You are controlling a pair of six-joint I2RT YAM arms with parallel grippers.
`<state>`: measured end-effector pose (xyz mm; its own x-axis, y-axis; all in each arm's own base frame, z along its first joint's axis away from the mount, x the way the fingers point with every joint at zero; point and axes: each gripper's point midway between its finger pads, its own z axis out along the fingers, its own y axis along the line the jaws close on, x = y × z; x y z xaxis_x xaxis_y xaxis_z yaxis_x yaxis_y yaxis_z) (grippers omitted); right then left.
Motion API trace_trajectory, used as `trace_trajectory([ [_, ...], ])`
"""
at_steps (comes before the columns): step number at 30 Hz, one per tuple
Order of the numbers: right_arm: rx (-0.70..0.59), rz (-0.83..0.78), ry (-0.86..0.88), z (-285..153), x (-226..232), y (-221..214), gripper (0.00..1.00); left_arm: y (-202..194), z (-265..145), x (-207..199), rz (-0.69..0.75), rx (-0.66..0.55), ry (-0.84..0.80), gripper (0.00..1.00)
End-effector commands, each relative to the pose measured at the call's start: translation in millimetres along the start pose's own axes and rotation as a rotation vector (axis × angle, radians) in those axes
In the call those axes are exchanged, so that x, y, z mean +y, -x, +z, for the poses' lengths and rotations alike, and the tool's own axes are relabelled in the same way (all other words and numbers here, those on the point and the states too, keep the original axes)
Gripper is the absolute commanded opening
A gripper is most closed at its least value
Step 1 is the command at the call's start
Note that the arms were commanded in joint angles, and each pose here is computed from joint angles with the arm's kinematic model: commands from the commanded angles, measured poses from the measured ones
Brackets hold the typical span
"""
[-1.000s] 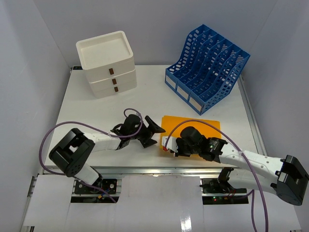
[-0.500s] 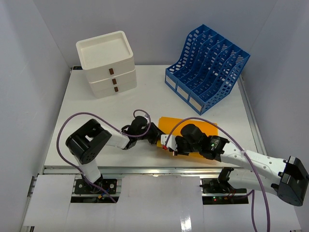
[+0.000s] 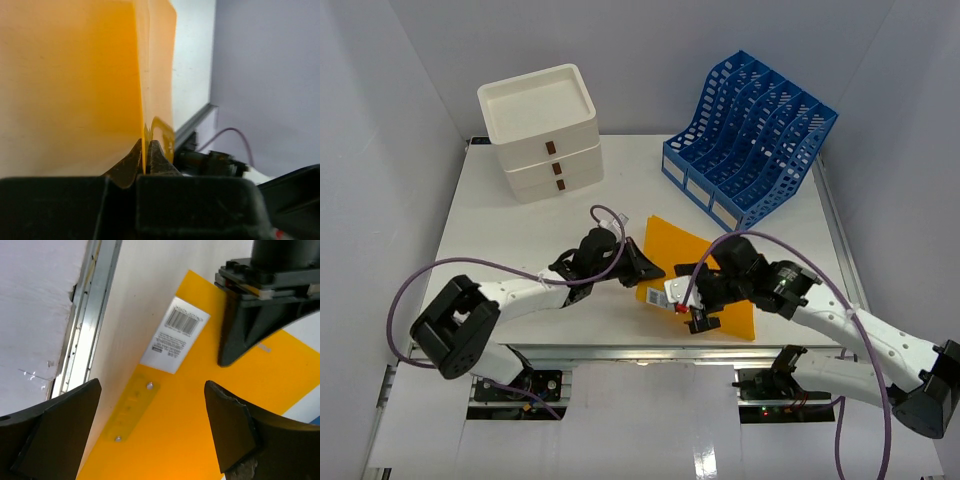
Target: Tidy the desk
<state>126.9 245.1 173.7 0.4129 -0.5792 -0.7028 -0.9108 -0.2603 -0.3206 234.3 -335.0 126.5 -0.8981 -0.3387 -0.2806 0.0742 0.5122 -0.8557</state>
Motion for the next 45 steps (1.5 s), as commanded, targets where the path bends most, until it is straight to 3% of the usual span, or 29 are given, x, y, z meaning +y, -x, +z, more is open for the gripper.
trace_trajectory([
  [1,-0.148,-0.031,-0.022,-50,-39,27,0.9,34,-41,14,0.357,-0.105,0.22,0.0],
  [9,-0.255,0.097,-0.085,-76,-106,17,0.9,80,-98,-62,0.9,-0.198,0.16,0.0],
  [16,-0.323,0.1,-0.194,-98,-177,42,0.9,94,-130,-87,1.152,-0.17,0.197,0.0],
  [21,-0.368,0.078,-0.301,-113,-200,59,0.9,98,-148,-96,1.25,-0.153,0.215,0.0],
  [35,-0.476,0.009,-0.167,-85,-186,61,0.9,82,-168,-116,1.436,-0.122,0.084,0.0],
  [41,-0.514,-0.022,-0.069,-64,-174,72,0.91,75,-169,-118,1.448,-0.11,0.04,0.0],
  [45,-0.505,-0.04,-0.017,-47,-163,77,0.96,72,-169,-120,1.447,-0.109,0.014,0.0],
])
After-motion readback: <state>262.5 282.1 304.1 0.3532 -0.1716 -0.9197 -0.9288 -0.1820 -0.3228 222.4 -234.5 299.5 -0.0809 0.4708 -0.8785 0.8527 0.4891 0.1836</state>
